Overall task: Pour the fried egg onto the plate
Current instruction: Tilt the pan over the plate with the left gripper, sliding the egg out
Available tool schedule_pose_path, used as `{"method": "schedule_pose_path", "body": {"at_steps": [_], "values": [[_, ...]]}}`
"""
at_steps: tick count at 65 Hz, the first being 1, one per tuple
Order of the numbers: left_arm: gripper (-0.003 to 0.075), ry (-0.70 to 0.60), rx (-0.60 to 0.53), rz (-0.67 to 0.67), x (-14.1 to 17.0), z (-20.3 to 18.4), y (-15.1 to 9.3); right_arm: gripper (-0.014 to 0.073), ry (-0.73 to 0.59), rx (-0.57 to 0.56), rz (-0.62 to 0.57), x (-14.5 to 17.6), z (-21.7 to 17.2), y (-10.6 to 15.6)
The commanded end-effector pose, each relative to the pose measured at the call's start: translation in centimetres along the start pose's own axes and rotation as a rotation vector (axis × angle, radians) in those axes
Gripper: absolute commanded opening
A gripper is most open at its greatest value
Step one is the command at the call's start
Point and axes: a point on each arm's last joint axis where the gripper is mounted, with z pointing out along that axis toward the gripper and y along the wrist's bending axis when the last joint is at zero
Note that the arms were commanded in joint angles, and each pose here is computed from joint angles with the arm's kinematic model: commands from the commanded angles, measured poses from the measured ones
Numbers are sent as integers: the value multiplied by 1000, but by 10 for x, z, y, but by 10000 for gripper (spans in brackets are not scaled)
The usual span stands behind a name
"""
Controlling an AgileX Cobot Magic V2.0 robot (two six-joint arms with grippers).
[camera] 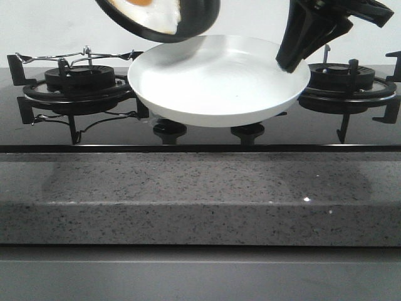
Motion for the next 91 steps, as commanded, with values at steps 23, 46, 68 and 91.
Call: {"method": "schedule_pose_path", "body": {"at_steps": [23,46,68,91], "values": [[-20,-149,-67,426,-14,-14,-80,-41,-109,-27,-13,-9,-25,10],[-20,-170,-62,643,-8,-6,-111,-41,-109,-27,-13,-9,-25,10],[-20,-167,-64,672,-6,-5,-115,-41,-109,-27,-13,-9,-25,10],[-20,-188,-83,713,-6,-4,-118,-41,-109,-27,-13,-9,-25,10]]}}
